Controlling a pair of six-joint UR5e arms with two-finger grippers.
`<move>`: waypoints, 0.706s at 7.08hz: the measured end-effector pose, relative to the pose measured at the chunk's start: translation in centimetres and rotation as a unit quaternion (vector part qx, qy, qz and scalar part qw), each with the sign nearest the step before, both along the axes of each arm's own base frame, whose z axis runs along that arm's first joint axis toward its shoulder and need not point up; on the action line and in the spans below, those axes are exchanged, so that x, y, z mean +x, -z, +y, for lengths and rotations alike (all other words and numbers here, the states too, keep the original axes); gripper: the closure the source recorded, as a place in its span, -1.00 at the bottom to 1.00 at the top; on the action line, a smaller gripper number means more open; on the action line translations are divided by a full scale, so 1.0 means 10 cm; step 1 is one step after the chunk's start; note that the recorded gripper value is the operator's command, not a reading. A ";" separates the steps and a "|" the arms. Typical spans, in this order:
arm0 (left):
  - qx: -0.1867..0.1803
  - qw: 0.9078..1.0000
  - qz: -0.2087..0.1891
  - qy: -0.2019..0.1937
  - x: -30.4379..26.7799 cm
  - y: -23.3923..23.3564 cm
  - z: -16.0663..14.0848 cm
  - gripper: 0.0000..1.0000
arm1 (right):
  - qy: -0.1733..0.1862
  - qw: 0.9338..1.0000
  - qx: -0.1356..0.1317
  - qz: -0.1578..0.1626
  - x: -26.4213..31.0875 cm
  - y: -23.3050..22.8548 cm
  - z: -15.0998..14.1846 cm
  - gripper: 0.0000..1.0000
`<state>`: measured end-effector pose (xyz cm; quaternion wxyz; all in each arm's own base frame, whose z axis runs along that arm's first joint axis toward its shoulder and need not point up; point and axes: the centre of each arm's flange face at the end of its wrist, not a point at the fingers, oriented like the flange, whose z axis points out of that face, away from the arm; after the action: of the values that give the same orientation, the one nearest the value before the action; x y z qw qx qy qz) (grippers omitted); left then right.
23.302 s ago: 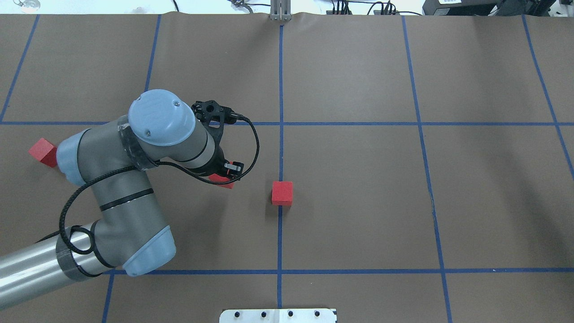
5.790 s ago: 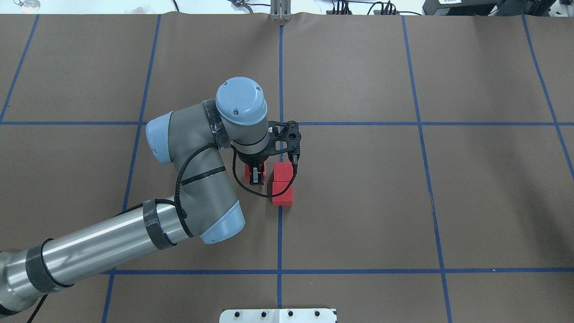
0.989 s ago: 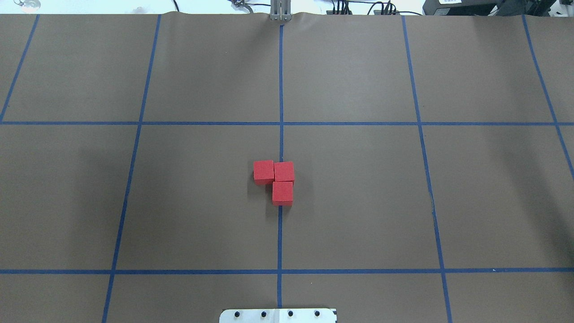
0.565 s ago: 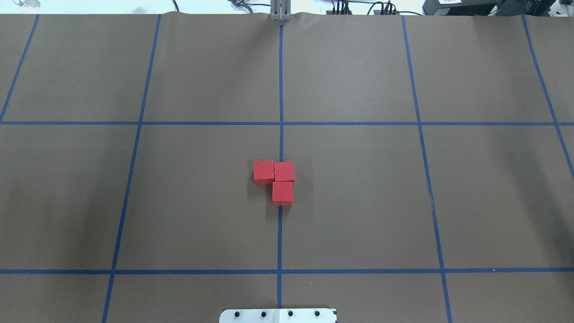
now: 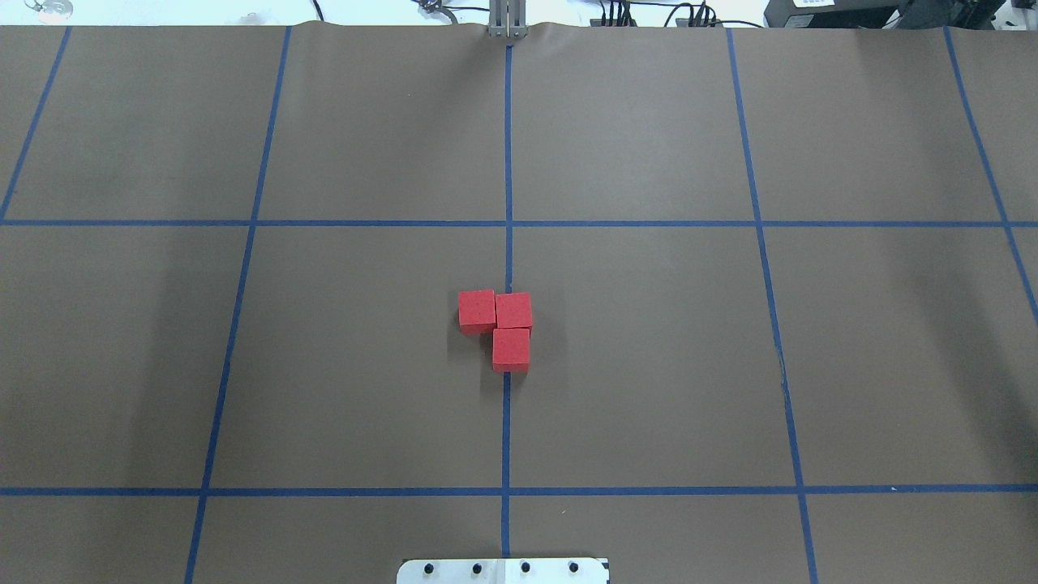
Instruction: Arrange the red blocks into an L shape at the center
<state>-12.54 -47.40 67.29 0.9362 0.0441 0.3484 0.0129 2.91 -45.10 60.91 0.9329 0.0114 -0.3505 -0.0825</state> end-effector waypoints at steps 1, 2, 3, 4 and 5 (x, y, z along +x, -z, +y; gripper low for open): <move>0.001 1.000 -0.003 0.002 0.00 0.02 0.03 -1.00 | 0.000 1.000 -0.001 0.000 0.00 -0.01 0.00 -0.99; 0.008 1.000 -0.005 0.002 0.01 0.08 0.04 -1.00 | 0.000 1.000 -0.003 0.000 0.00 -0.02 0.01 -0.99; 0.013 1.000 -0.005 0.002 0.02 0.13 0.06 -1.00 | -0.004 1.000 -0.006 0.000 0.04 -0.06 0.05 -0.99; 0.017 1.000 -0.005 0.002 0.02 0.16 0.06 -1.00 | -0.016 1.000 -0.013 0.001 0.15 -0.12 0.12 -0.99; 0.019 1.000 -0.004 0.002 0.02 0.17 0.06 -1.00 | -0.033 0.999 -0.021 0.002 0.31 -0.19 0.21 -0.99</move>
<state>-12.30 -46.77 65.56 0.9366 0.0621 0.3443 0.0182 5.98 -43.02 62.81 0.9357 0.0034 -0.3499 -0.0442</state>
